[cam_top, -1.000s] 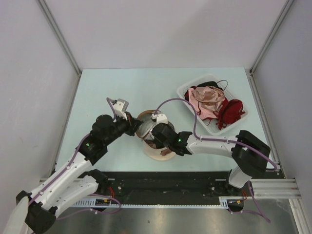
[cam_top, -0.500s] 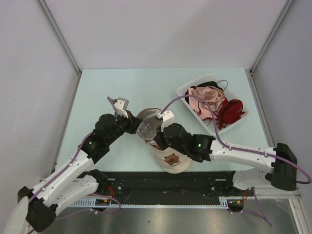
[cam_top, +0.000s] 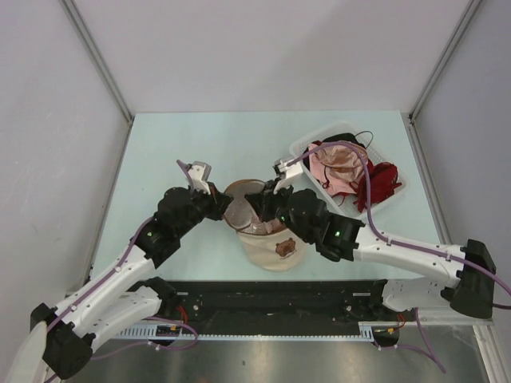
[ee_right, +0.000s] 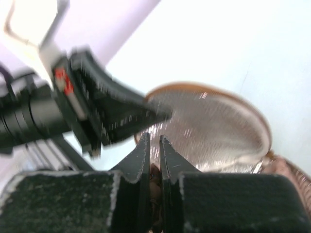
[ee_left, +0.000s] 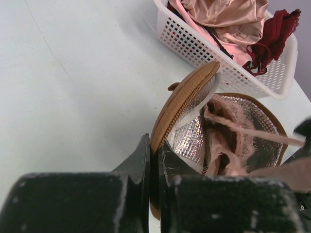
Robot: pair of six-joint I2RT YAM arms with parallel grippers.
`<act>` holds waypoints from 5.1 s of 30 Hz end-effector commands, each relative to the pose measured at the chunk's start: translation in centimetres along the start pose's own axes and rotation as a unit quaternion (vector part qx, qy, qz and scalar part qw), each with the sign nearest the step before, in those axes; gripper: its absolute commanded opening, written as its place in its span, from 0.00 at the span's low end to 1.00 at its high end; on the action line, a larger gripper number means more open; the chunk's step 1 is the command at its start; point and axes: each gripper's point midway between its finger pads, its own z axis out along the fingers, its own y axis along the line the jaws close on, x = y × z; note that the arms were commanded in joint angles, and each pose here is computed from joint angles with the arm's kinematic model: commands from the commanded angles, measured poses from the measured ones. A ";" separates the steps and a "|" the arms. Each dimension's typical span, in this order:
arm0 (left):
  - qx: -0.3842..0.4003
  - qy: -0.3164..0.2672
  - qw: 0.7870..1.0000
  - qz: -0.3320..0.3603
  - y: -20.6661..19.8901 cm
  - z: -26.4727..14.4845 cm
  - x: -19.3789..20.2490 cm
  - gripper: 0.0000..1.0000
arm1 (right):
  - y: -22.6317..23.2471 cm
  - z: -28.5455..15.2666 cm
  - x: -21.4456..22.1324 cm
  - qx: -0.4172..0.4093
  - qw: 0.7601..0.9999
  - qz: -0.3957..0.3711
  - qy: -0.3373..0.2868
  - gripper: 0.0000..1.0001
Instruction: Unzip the laundry bag and remove the bra
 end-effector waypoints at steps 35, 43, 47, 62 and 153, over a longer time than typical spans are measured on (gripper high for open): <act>-0.035 0.005 0.999 0.006 0.7 -0.9 -0.5 0.01 | -9.3 -12.9 -34.2 0.078 0.885 0.052 -0.457 0.00; -0.027 0.004 1.000 0.007 0.4 -0.9 -0.8 0.00 | -19.6 -9.9 -28.9 0.241 0.904 0.026 -0.353 0.00; -0.025 0.002 1.000 0.006 0.2 -1.1 -1.0 0.00 | -26.0 -7.8 -22.8 0.325 0.905 0.004 -0.274 0.00; -0.015 -0.001 1.000 0.012 -0.1 -1.4 -1.1 0.01 | -39.1 -2.3 -1.3 0.421 0.906 0.048 -0.017 0.00; -0.014 -0.136 0.978 0.160 -5.1 -1.7 -6.1 0.01 | -38.8 -7.4 5.2 0.459 0.882 0.053 0.092 0.00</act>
